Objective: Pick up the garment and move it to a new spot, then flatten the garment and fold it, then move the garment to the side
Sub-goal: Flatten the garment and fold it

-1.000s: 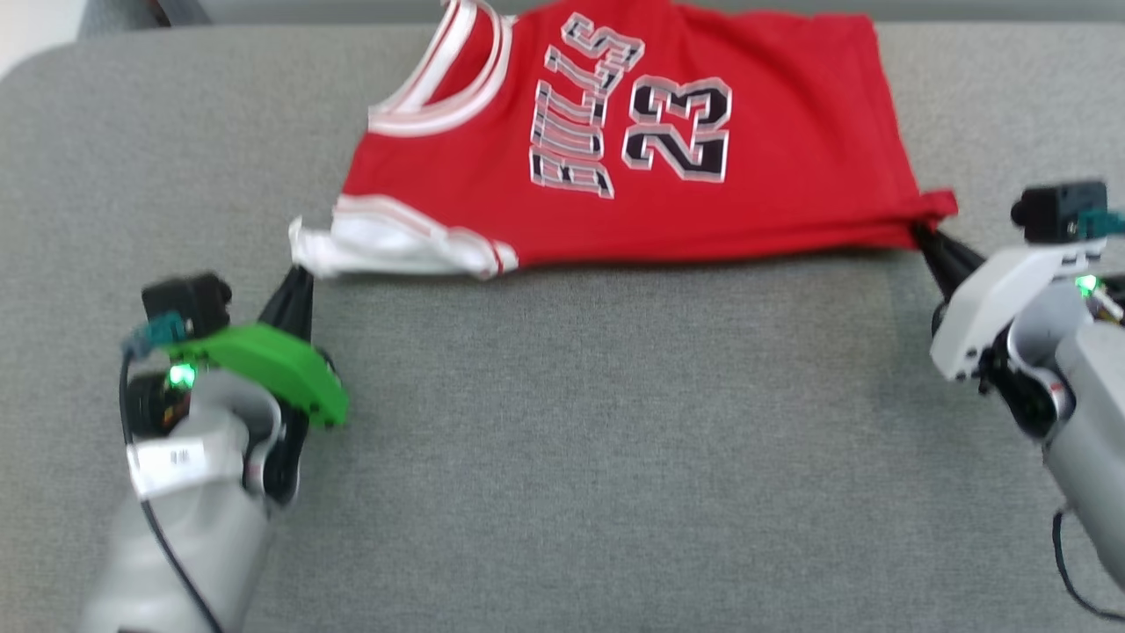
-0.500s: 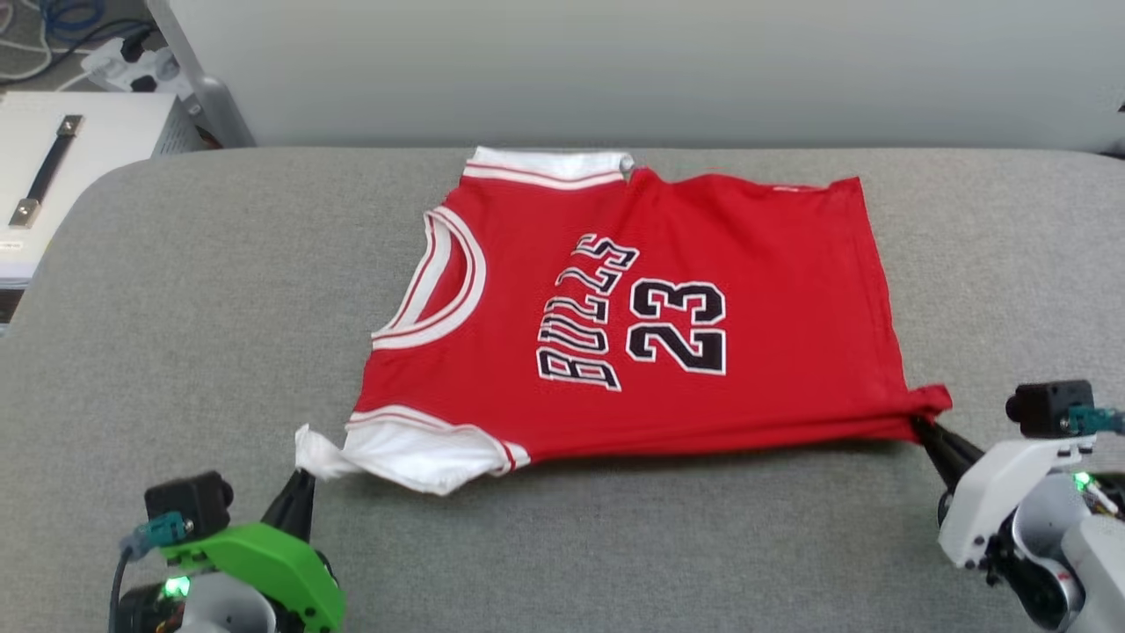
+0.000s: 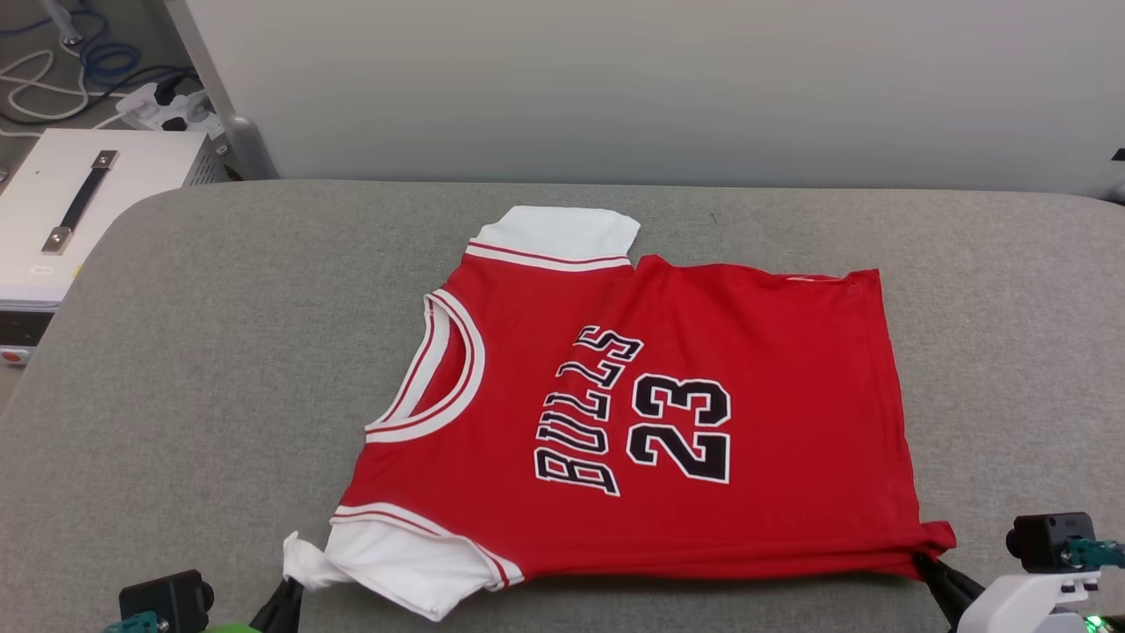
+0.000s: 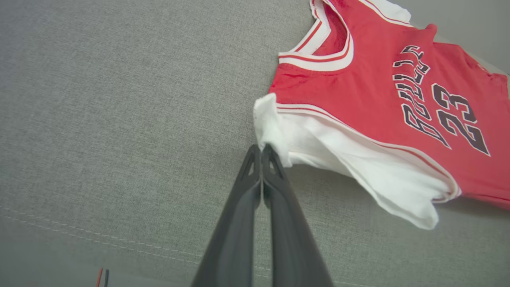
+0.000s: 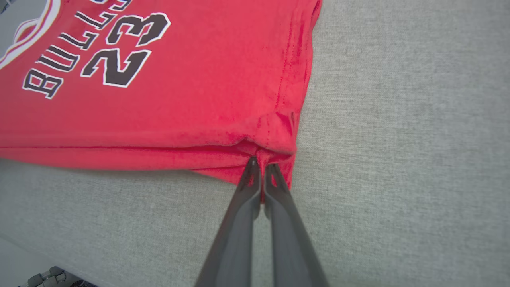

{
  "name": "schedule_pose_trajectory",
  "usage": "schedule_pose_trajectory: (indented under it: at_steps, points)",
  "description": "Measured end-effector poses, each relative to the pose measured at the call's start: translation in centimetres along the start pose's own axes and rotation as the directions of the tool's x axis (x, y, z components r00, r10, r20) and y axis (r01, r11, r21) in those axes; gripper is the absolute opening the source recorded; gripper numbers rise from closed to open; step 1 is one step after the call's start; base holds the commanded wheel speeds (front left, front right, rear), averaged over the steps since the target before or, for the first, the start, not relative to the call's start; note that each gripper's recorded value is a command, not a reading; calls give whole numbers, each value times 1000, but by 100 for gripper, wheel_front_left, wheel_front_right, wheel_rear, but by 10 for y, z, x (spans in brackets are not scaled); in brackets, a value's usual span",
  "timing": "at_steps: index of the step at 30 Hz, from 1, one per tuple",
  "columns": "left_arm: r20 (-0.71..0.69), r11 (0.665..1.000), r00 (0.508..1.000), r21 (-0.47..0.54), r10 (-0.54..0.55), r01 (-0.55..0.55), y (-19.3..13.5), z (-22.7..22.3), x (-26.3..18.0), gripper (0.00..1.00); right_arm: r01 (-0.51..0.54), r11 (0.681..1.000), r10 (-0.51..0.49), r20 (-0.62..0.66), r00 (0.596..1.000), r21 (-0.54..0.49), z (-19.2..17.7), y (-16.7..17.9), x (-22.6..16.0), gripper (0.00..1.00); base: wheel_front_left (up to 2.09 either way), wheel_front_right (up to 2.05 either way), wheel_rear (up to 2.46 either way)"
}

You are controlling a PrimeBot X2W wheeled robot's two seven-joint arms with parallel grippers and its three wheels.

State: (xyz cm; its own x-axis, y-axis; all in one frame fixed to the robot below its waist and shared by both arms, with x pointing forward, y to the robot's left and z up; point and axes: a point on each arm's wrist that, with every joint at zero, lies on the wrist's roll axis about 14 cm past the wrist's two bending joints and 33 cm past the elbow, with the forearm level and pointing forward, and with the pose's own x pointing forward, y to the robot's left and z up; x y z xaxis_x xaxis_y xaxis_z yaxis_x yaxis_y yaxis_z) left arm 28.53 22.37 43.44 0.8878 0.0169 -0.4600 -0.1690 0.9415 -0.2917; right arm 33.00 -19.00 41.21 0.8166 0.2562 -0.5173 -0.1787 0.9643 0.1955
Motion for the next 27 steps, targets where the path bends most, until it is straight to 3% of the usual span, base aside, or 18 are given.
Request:
schedule_pose_trajectory:
  at_steps: [10, 19, 27]
  points:
    - [10, 1000, 1000, 6, 5, -5, -1, 9, -4, 0, 28, 999, -28, -28, 999, 16, -3, 6, -11, 0, 0, 0, 0]
    - [93, 996, 993, 67, -66, 60, -22, 50, 41, 0, 21, 1000, -21, 8, 1000, -23, 28, 6, 16, 0, 0, 0, 0]
    - [73, 992, 992, 87, -100, 94, -34, 57, 88, 0, 13, 998, -13, 1, 1000, -56, 47, -2, 52, 0, 0, 0, 0]
